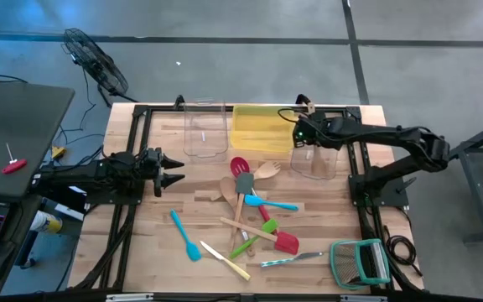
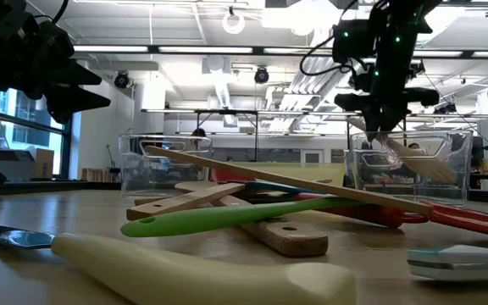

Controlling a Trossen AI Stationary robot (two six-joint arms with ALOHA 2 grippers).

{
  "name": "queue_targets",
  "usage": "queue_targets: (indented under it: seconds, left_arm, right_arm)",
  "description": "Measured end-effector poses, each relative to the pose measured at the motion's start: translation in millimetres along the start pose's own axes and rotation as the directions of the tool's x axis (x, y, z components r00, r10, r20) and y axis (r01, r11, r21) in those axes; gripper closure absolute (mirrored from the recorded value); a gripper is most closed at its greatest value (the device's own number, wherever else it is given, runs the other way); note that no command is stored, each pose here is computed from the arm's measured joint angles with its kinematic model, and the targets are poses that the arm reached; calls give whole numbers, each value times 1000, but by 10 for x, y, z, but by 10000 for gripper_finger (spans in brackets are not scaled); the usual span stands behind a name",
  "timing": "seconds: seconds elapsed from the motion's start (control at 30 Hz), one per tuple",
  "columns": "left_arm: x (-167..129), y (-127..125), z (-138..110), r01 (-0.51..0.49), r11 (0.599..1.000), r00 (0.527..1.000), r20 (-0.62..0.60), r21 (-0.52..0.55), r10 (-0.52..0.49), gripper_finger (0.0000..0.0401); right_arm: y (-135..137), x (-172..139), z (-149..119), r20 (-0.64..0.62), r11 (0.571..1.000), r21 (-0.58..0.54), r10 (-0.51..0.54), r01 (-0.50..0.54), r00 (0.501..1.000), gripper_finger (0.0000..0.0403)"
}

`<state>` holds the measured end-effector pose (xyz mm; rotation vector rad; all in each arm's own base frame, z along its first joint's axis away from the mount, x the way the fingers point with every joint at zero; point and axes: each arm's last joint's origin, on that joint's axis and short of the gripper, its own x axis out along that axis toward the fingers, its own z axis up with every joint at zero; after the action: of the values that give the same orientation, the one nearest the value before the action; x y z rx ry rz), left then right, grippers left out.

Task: Pick & Place Kitchen Items
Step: Put the brown serving spoon into the right transparent bin, then put the top blue spatula into the yellow bin

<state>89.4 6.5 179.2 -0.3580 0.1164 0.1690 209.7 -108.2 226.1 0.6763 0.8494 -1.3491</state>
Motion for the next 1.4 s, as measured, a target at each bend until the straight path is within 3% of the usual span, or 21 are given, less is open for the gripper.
queue_targets:
  seconds: [0.17, 0.4, 0.53, 0.73, 0.9, 0.97, 1.07, 1.17, 1.23, 1.3, 1.4]
  left_arm:
    - [0, 0, 1, 0, 1000, 1000, 0, 0, 0, 155]
    - [0, 6, 11, -27, 1000, 999, 20, -1, 28, 155]
    - [0, 8, 12, -36, 999, 999, 23, -1, 36, 155]
    - [0, 9, 12, -37, 999, 999, 23, -1, 37, 155]
    - [0, 9, 12, -37, 999, 999, 23, -1, 37, 155]
    - [0, 9, 12, -37, 999, 999, 23, -1, 38, 155]
    - [0, 9, 12, -38, 999, 999, 23, -1, 38, 155]
    - [0, 9, 11, -39, 999, 999, 22, 14, 38, 155]
    - [0, 10, 11, -41, 999, 999, 23, 23, 40, 155]
    - [0, 10, 12, -41, 999, 999, 23, 24, 40, 155]
    - [0, 10, 12, -41, 999, 999, 24, 25, 40, 155]
  right_arm:
    - [-39, 56, -12, -31, 1000, 8, -7, 7, 999, 316]
    - [-28, 54, -7, -25, 1000, 16, 2, -2, 1000, 159]
    - [-20, 54, 1, -12, 1000, 13, 7, -6, 1000, 111]
    - [25, -26, 60, 64, 994, -73, 91, -86, 994, 103]
    - [48, -372, 140, 209, 943, -184, 312, -277, 927, 120]
    - [43, -559, 167, 274, 898, -266, 418, -350, 866, 125]
    - [34, -866, 183, 308, 767, -398, 628, -503, 715, 129]
    - [41, -1117, 149, 238, 553, -544, 823, -631, 516, 129]
    - [61, -1234, 77, 152, 407, -629, 900, -663, 408, 129]
    - [98, -1305, -6, 86, 308, -689, 933, -656, 348, 131]
    - [197, -1345, -166, 2, 226, -736, 943, -639, 332, 131]
